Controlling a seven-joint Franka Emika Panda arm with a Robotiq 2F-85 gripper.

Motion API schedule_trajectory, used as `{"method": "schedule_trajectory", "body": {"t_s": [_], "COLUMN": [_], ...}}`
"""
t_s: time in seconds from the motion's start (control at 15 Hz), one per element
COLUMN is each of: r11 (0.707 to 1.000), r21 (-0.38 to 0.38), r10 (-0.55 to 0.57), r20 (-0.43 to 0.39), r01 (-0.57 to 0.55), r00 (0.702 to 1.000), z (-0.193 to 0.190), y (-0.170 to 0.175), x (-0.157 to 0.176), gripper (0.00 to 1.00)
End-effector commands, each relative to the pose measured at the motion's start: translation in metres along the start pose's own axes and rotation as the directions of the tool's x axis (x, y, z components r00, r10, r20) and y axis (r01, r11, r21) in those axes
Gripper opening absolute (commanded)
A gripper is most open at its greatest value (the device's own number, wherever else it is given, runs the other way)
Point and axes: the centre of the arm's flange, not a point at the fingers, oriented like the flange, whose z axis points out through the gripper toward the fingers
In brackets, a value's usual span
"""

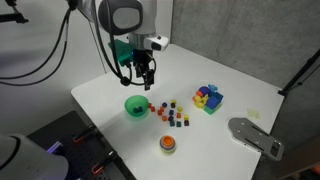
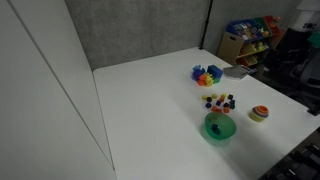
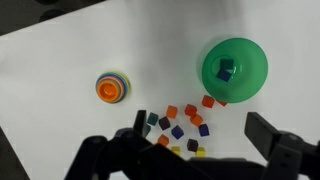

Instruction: Put one small orange block in the green bowl

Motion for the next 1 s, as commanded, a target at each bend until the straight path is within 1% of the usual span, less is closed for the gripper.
{"method": "schedule_trajectory", "body": {"t_s": [0.0,0.2,0.27,0.33,0.53,0.6,0.73,0.93], "r11": [0.999,0.997,0.997,0.999,0.999,0.998,0.994,0.988], "r21": [0.015,0.022,0.018,0.009,0.008,-0.028,-0.037,-0.027], "r10": [0.047,0.07,0.071,0.042,0.046,0.065,0.101,0.151], "r20": [0.019,0.012,0.01,0.021,0.022,0.012,0.01,0.017], "r01": [-0.047,-0.07,-0.072,-0.042,-0.046,-0.064,-0.101,-0.151], "r00": [0.999,0.997,0.997,0.999,0.999,0.998,0.995,0.988], "z": [0.028,0.043,0.042,0.045,0.048,0.055,0.067,0.088], "y": [-0.008,-0.01,-0.009,-0.005,-0.006,-0.01,-0.021,-0.04], "x": [0.017,0.026,0.025,0.018,0.02,0.024,0.032,0.042], "gripper": [1.0,1.0,1.0,1.0,1.0,1.0,1.0,1.0]}}
